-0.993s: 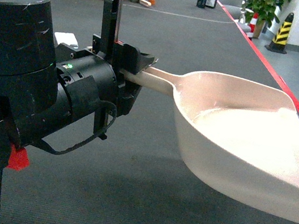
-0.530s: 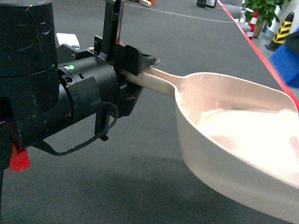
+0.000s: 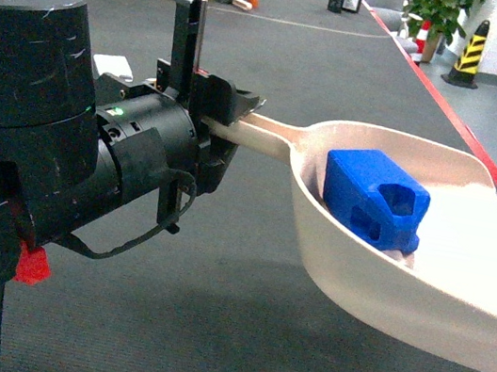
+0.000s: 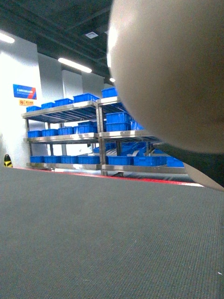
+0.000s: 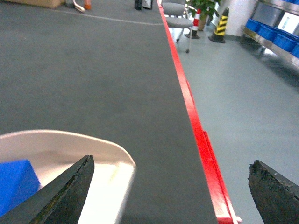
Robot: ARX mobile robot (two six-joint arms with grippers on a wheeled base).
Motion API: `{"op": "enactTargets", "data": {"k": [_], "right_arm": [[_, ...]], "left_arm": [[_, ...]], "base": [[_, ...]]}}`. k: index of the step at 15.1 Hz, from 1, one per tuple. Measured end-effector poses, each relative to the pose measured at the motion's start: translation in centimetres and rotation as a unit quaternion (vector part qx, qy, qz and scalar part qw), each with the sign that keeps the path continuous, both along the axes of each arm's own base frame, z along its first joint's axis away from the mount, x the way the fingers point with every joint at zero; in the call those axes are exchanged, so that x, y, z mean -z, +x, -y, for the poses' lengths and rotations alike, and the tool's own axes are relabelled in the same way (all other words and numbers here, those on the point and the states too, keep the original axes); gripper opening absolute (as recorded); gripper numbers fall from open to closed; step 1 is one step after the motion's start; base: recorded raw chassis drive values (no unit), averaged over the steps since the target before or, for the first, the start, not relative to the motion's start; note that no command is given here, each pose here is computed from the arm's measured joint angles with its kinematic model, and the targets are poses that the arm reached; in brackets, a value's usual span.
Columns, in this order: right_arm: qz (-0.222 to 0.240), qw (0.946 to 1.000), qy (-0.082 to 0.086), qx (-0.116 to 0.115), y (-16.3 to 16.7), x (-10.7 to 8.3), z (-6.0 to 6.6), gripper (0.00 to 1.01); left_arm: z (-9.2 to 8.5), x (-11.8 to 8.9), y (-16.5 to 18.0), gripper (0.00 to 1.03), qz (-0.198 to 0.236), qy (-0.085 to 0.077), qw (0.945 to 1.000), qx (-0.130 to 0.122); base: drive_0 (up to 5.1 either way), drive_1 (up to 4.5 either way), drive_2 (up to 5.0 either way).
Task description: Place part in tray to right shelf
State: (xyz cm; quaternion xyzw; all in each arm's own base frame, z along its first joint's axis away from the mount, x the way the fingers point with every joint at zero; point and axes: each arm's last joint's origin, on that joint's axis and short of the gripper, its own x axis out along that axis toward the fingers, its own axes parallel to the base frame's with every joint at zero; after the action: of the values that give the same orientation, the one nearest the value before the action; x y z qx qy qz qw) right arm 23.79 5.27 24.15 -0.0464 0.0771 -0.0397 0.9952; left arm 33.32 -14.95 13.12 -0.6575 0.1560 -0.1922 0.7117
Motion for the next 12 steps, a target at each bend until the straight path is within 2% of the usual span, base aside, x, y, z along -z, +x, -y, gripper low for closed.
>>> {"op": "enactTargets", "data": {"k": [1,2,3,6,8,12], "right_arm": [[-0.028,0.9988,-0.018,0.036,-3.8,1.1,3.0,0.98],[-0.02,0.9991,-0.018,0.033,-5.4,1.1,3.5,0.98],[0.0,0.9995,-0.015,0.027,-5.6,0.4,3.5,0.98],[-0.01,0.9995,-0.019,0.024,-5.4,0.6,3.4,0.98],[-0.009,0.9995,-0.02,0.023,-5.4,0.6,3.4,0.98],[-0.009,0.9995,-0.021,0.023,-5.4,0.6,3.4,0.98]], "left_arm": [[0.0,0.0,0.0,0.13,0.0,0.0,1.0,0.0],[0.0,0.0,0.0,0.13,0.0,0.0,1.0,-0.001],[0.0,0.0,0.0,0.13,0.0,0.0,1.0,-0.001],[0.0,0.0,0.0,0.13,0.001,0.0,1.0,0.0],[-0.4,0.0,0.2,0.13,-0.001,0.001,0.9999,-0.011],[0.0,0.0,0.0,0.13,0.0,0.0,1.0,0.0]], "base": [[0.0,0.0,0.0],[0.0,0.0,0.0],[0.0,0.0,0.0],[0.0,0.0,0.0],[0.0,0.0,0.0],[0.0,0.0,0.0]]}}
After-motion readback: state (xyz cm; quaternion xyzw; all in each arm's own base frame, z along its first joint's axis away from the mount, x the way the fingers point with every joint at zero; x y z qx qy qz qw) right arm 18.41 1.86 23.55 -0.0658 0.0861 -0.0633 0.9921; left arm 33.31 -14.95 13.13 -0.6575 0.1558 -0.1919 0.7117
